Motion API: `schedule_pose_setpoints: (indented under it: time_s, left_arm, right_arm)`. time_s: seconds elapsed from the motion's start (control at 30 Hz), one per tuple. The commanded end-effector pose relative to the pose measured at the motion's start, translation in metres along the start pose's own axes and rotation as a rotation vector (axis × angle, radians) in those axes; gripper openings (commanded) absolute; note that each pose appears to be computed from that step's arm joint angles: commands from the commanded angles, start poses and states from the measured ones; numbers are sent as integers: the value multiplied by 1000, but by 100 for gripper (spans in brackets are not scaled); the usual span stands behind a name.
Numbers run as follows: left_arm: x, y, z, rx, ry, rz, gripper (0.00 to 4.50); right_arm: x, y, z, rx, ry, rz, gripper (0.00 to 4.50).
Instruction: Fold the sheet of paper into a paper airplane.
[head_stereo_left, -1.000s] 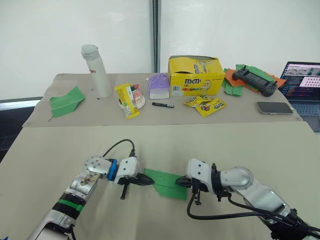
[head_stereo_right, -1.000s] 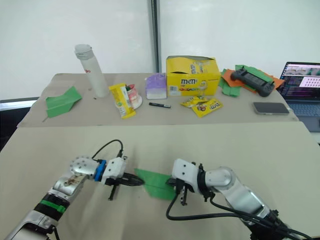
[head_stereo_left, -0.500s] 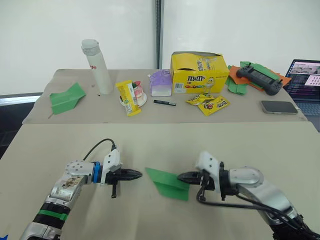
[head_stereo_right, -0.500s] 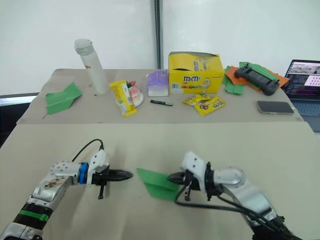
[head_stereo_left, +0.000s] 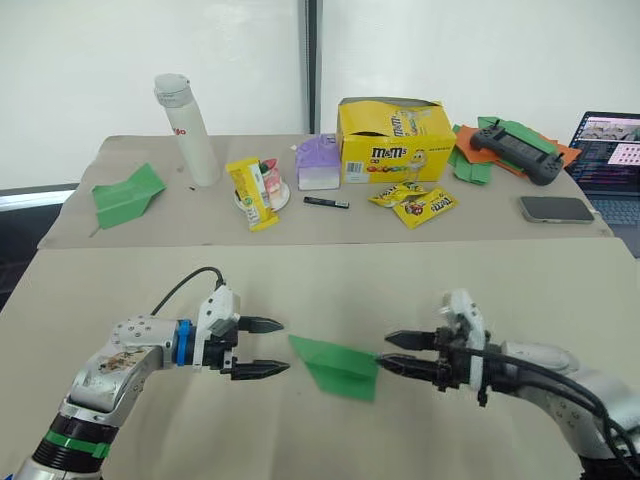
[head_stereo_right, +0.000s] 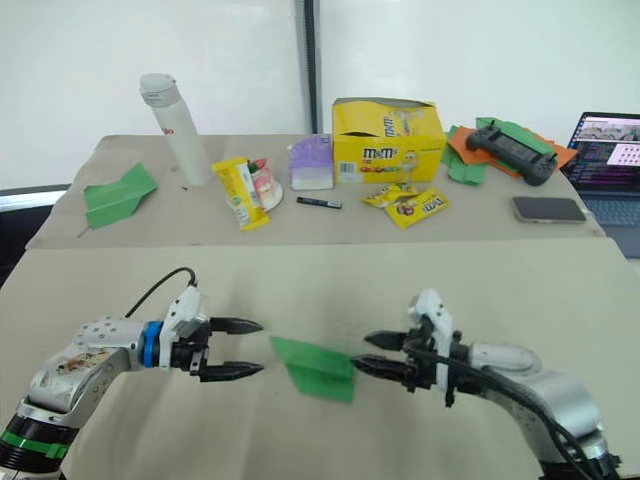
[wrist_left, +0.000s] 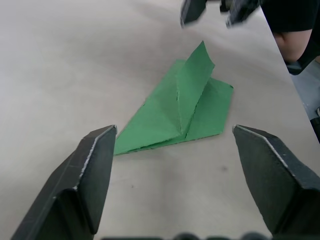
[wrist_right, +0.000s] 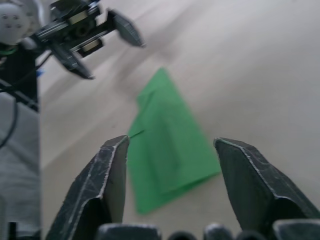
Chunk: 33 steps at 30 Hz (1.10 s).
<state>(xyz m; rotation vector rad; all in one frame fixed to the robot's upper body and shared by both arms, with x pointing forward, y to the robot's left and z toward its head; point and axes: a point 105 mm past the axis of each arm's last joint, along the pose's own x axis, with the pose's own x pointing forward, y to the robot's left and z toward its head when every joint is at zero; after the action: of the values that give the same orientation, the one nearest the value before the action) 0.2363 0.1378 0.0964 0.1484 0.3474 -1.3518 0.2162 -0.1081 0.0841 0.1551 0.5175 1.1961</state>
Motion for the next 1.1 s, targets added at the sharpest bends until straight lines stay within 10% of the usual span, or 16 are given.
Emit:
schedule_pose_setpoints:
  time_s: [0.03,0.13,0.4,0.7,0.93,1.1]
  left_arm:
    - [4,-8,3,34,13,-13,384]
    - [4,-10,4,32,18,-9,386]
    - [-1,-10,4,10,15,18,387]
    - [-12,-7,-6,-55,2,52,387]
    - [-12,-5,-14,-89,-7,61,387]
    - [-11,-5,-16,-100,-11,55,387]
  right_arm:
    - [7,0,-3,-25,30,13,296]
    - [11,-2,-9,-27,58,17,272]
    - [14,-7,-4,-93,28,38,5]
    - [7,-18,73,-488,-92,23,2]
    - [8,-28,135,-1212,-112,-154,2]
    - [27,-21,92,-1686,-38,-89,2]
